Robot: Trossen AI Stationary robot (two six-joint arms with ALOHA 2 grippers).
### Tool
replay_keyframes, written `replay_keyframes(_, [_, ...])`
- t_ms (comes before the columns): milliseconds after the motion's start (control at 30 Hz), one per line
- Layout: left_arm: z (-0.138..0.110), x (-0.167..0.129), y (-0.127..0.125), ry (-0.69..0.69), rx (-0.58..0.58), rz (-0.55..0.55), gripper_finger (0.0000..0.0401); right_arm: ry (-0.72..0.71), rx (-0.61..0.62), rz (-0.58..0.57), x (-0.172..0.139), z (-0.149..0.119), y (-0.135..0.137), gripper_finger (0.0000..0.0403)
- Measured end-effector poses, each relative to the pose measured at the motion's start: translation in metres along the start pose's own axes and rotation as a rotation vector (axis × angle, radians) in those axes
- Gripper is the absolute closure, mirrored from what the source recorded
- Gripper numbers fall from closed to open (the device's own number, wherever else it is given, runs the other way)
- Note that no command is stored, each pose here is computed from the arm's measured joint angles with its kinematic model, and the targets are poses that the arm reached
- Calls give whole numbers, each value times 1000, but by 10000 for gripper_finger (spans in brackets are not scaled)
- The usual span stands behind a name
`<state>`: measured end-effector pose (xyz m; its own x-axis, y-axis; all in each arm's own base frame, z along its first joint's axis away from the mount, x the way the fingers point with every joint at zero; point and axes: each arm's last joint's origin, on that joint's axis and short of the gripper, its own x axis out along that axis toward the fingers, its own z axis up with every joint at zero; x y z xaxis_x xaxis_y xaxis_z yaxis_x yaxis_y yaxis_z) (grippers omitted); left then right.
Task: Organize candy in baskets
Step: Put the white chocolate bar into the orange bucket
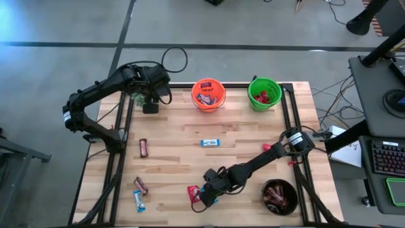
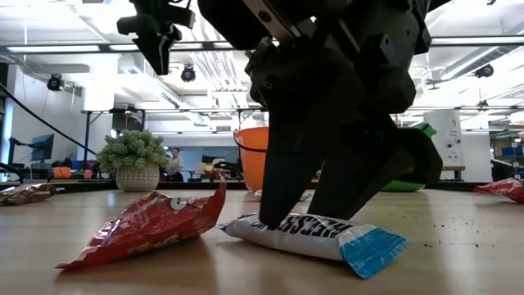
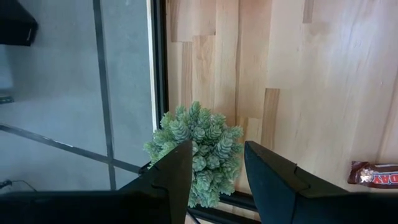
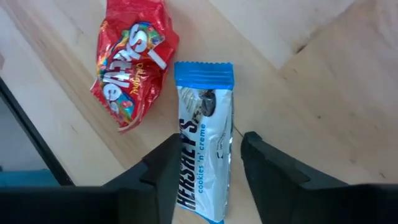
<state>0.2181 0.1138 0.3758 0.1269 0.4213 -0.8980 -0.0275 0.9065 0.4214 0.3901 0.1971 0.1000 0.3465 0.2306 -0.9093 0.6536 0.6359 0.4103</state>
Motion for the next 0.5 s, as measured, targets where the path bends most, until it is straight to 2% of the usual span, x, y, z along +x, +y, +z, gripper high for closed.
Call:
replay_keyframes(167, [0,0,0,0,4,0,272,5,20,-1,0,1,-1,295])
replay_keyframes(367, [0,0,0,0,2,1,272,26,29,20,-2,0,2,380])
replay_keyframes(500, [-1,1,1,3,-2,1,272,36,27,45,-9,0,5,390])
